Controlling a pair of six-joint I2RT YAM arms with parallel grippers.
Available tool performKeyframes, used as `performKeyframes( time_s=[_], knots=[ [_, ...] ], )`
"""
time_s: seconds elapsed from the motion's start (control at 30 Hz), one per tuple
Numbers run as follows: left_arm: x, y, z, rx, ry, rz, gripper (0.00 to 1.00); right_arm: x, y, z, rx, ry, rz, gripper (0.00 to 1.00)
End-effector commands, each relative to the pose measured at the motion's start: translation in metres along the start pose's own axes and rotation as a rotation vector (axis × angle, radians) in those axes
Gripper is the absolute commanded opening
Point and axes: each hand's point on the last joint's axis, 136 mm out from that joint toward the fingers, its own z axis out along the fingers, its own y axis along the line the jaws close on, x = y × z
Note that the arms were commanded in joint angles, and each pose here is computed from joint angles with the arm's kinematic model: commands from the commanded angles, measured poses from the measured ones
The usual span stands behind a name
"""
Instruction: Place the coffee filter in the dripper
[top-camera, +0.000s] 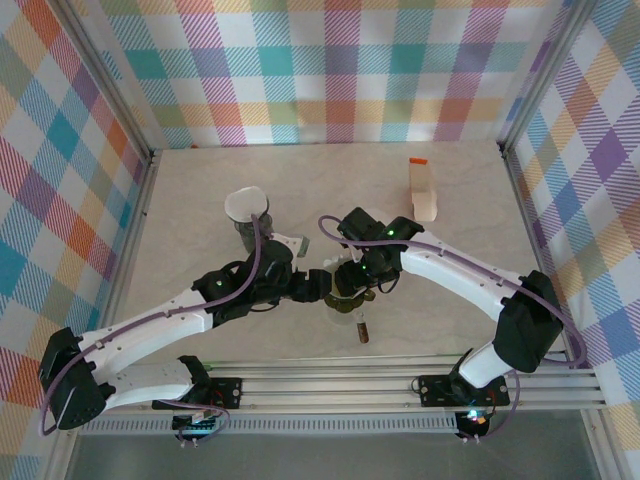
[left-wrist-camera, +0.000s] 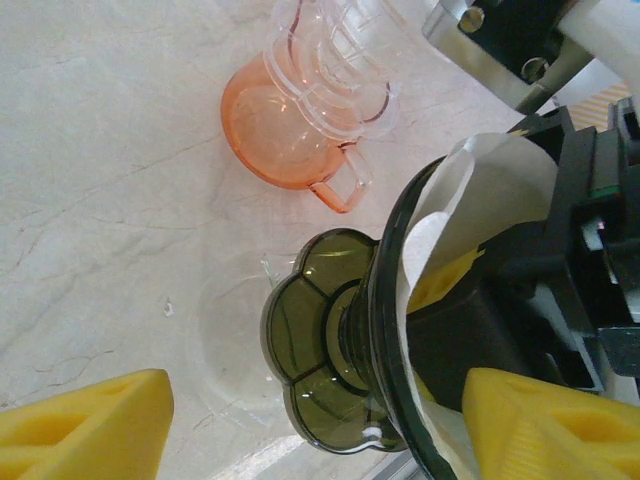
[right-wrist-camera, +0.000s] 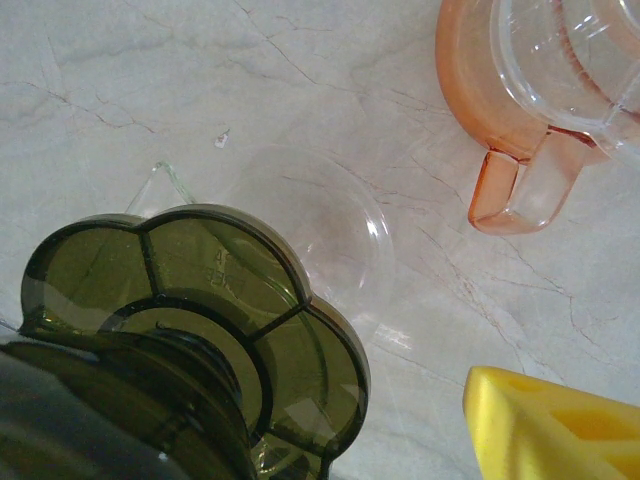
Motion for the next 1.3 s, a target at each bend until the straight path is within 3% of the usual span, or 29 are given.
performKeyframes(
  time_s=[0.0,0.27,0.7,1.27],
  knots=[
    [-0.015,-0.004,-0.007,0.013,-0.055,-0.014,0.78,0.003,-0.003,0.007,0.011,0.008,-0.005,0.73],
    [-0.011,0.007,0.006,-0.043,-0.037,-0.025,0.68,0.002,-0.003,0.006,0.009,0.000,-0.001,0.73],
    [0.000,0.014,0.005,-0.054,-0.002,-0.027,0.62,-0.002,0.000,0.001,-0.005,-0.020,0.000,0.74],
    [0.003,0.014,0.006,-0.044,0.006,-0.034,0.62,-0.014,0.001,-0.055,-0.031,-0.168,-0.002,0.76]
  ],
)
